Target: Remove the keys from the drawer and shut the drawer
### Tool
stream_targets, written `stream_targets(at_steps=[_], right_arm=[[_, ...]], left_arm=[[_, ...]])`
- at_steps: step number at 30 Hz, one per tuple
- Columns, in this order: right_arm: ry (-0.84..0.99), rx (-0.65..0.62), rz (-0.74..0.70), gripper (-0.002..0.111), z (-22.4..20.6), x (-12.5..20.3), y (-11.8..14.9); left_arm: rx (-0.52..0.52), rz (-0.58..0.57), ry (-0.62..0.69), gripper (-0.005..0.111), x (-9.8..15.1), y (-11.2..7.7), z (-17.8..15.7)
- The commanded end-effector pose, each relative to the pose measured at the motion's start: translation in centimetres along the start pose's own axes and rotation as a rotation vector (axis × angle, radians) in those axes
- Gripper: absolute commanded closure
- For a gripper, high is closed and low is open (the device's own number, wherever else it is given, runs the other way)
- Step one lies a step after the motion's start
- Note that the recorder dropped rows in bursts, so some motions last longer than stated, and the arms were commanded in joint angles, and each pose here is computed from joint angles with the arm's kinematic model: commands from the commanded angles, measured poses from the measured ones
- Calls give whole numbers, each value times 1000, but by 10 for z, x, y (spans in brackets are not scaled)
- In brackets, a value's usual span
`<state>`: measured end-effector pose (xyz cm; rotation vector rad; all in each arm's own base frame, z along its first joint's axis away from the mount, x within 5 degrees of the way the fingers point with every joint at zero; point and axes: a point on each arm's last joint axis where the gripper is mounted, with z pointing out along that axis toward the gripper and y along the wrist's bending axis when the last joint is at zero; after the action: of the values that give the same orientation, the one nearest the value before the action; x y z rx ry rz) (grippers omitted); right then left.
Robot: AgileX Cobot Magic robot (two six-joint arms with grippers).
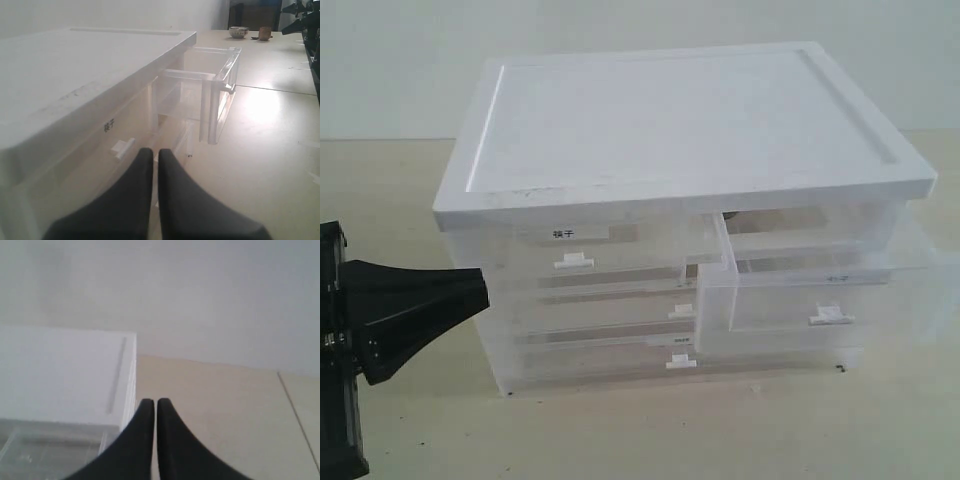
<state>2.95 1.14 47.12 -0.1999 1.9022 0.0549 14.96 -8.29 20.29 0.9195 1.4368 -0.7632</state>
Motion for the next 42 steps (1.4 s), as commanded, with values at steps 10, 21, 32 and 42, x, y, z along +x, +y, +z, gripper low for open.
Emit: stream_targets(at_steps=[10, 21, 32, 42], right_arm=[[384, -259, -544, 68, 148, -36, 30], [586, -423, -844, 65, 188, 22, 82], [640, -700, -1179, 65, 183, 74, 133], [697, -622, -1285, 65, 195, 87, 130]], left_arm=[[9, -8, -8, 102, 0, -1, 1], [9, -4, -8, 102, 0, -1, 1], [11, -4, -7, 102, 0, -1, 1], [17, -1, -4, 102, 0, -2, 1]])
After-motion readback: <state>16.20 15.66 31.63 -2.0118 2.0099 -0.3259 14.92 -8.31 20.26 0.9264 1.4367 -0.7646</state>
